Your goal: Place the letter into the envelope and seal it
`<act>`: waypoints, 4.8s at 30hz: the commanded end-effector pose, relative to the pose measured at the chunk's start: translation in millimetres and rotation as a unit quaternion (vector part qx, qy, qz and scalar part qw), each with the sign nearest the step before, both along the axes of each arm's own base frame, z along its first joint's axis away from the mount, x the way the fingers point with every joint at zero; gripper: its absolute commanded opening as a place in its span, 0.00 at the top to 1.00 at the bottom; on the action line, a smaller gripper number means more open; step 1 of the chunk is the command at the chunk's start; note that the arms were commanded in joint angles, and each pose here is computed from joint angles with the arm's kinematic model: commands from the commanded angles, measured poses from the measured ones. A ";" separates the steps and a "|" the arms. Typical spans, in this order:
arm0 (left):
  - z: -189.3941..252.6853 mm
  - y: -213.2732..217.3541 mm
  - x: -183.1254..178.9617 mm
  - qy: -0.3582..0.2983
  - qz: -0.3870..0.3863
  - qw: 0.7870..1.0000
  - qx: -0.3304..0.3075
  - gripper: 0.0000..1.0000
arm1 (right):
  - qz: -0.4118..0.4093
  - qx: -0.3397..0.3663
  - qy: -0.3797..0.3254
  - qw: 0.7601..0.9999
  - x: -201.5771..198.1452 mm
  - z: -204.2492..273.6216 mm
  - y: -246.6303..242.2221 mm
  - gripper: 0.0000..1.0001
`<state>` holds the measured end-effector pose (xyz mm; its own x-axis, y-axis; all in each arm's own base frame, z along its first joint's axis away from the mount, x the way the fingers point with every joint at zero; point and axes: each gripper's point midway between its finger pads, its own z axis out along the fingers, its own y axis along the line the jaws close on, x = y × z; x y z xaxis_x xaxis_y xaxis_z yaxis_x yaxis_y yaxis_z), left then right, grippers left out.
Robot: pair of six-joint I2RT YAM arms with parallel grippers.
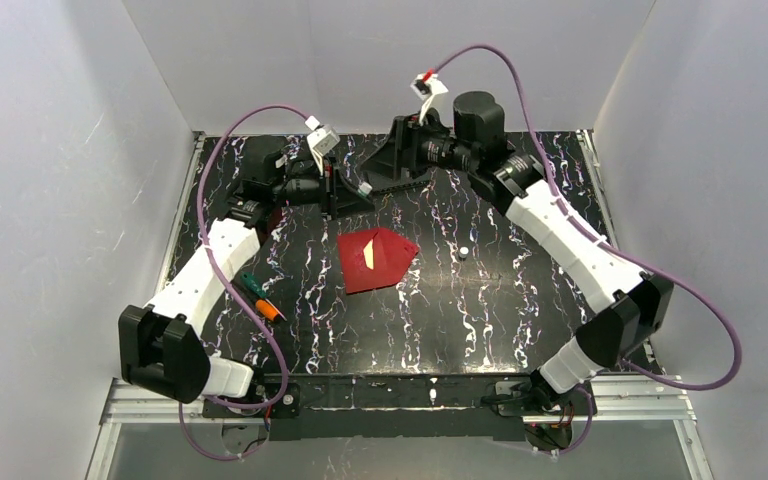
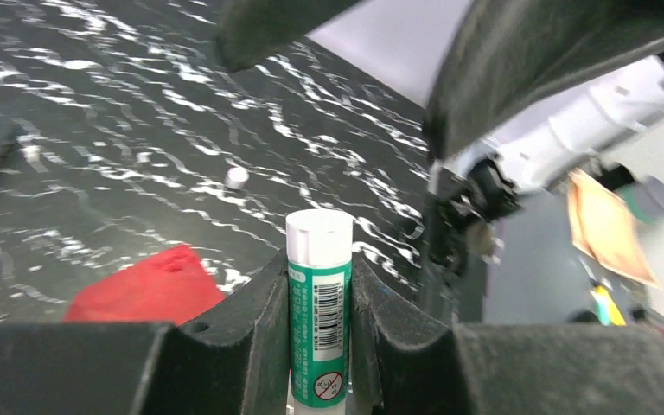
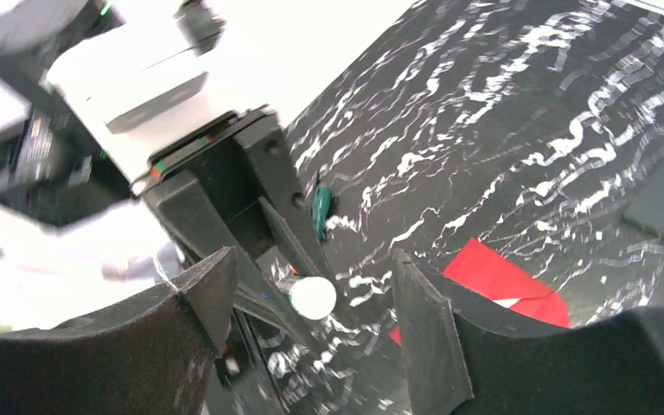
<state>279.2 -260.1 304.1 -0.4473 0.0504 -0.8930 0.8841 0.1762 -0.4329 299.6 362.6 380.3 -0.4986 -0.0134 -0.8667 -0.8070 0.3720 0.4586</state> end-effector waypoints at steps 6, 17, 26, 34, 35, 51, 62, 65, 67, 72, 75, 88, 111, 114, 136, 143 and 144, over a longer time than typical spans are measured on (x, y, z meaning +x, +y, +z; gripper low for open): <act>20.4 21.3 49.0 -0.089 0.171 0.981 0.020 1.00 | -0.239 0.136 0.152 0.950 42.0 18.2 7.0 0.13; 21.6 30.5 54.7 -0.071 0.221 0.973 0.018 1.00 | -0.235 0.132 0.195 0.943 35.7 5.2 37.4 0.55; 27.8 19.4 29.8 -0.009 0.164 0.986 0.006 1.00 | -0.145 0.149 0.107 0.972 17.3 37.5 46.5 0.99; 51.7 9.3 -33.1 0.061 0.045 0.996 -0.045 1.00 | 0.089 0.139 -0.112 0.980 -48.8 81.5 37.5 0.99; 54.7 9.4 -39.6 0.064 0.031 0.996 -0.048 1.00 | 0.129 0.142 -0.118 0.974 -60.5 82.9 37.9 0.99; 61.7 17.0 -97.8 -0.052 -0.107 0.991 -0.063 1.00 | 0.297 0.197 -0.135 0.924 -126.8 111.7 20.4 0.80; 47.9 35.5 -12.5 -0.130 0.160 0.978 -0.027 1.00 | -0.098 0.123 0.058 0.986 -6.2 41.8 27.4 0.16; 47.0 36.0 -4.8 -0.128 0.171 0.977 -0.023 1.00 | -0.128 0.083 0.064 0.986 -5.6 20.0 28.9 0.16; 46.6 34.4 -2.7 -0.122 0.169 0.978 -0.024 1.00 | -0.128 0.075 0.064 0.987 -7.2 16.3 35.1 0.16; 46.2 31.2 -1.1 -0.107 0.162 0.981 -0.026 1.00 | -0.109 0.079 0.056 0.989 -12.0 22.8 46.5 0.31; 44.9 25.6 -8.4 -0.076 0.133 0.988 -0.025 1.00 | -0.059 0.103 0.031 0.992 -26.6 36.7 51.4 0.34; 84.6 14.3 -58.1 -0.066 -0.012 0.996 -0.054 1.00 | 0.111 0.138 -0.055 0.983 -92.2 72.3 21.9 0.45; 111.2 19.1 -102.9 -0.112 -0.111 0.985 -0.073 1.00 | 0.129 0.210 -0.025 0.969 -98.4 82.0 19.6 0.60; 113.3 19.3 -102.2 -0.115 -0.108 0.985 -0.074 1.00 | 0.138 0.209 -0.022 0.968 -100.1 81.5 20.8 0.69; 77.6 38.4 10.9 -0.133 0.148 0.978 0.058 1.00 | -0.154 0.070 0.062 0.984 10.5 7.7 17.8 0.99; 64.5 44.7 24.6 -0.189 0.170 0.964 0.074 1.00 | -0.345 0.063 0.164 0.922 48.8 -9.9 0.8 0.99; 61.5 43.0 24.4 -0.200 0.159 0.964 0.078 1.00 | -0.355 0.066 0.175 0.916 52.6 -11.1 3.2 0.99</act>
<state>307.7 -223.4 346.8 -0.2620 0.0805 -0.9617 0.8367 0.5155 -0.1848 302.6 399.0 391.9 -0.6488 0.3355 -0.6830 -0.4804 0.5155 0.7096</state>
